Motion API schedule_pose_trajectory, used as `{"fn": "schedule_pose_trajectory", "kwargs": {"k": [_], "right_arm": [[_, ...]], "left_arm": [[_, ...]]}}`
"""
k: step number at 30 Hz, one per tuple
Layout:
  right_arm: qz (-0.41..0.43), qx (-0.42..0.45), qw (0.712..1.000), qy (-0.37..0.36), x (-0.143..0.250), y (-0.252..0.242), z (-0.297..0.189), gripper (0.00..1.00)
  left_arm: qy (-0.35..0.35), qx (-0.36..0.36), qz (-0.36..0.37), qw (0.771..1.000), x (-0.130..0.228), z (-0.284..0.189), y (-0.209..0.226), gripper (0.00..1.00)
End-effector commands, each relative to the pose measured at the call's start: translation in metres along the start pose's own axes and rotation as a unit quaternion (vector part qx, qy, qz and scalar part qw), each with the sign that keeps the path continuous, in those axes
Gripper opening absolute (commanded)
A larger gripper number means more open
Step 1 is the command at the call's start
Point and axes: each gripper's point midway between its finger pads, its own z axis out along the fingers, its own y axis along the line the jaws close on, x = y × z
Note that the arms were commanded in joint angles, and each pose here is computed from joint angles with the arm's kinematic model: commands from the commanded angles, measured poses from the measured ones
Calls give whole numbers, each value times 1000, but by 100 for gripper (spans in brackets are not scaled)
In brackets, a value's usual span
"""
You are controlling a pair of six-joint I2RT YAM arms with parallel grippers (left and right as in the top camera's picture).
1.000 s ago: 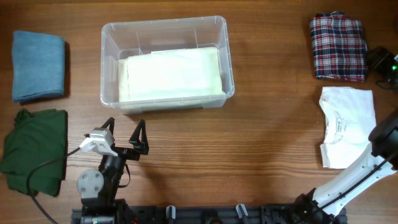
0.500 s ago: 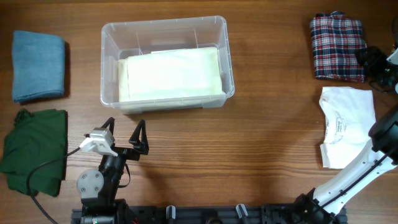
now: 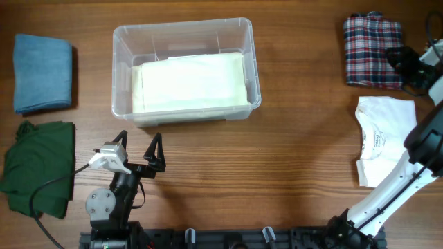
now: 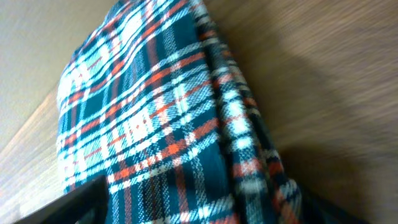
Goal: Pack container
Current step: 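Grasp the red-blue plaid shirt with the right gripper and lift it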
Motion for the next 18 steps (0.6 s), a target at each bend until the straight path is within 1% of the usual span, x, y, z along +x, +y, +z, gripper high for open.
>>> {"fn": "schedule_pose_trajectory", "kwargs": {"k": [1,2,5,7,11,14,15,16,18], "right_arm": [[25,-13,997,72,59,11,43,72],[22,-13,997,75,61,14,45,66],[20,-16,997,77,62,18,47,51],[21,-16,997,79,63,18,47,38],[20,-22,996,79,63,21,47,20],[21,-25,996,80,63,22,47,12],[21,-33,996,81,63,25,46,6],[21,-39,996,82,63,27,46,4],[20,-44,996,80,59,33,41,4]], "left_arm": [[1,1,1,1000,2,0,0,100],[1,1,1,1000,2,0,0,100],[1,1,1,1000,2,0,0,100],[1,1,1,1000,2,0,0,100],[1,1,1,1000,2,0,0,100],[1,1,1,1000,2,0,0,100],[1,1,1,1000,2,0,0,100],[1,1,1,1000,2,0,0,100],[1,1,1,1000,2,0,0,100]]}}
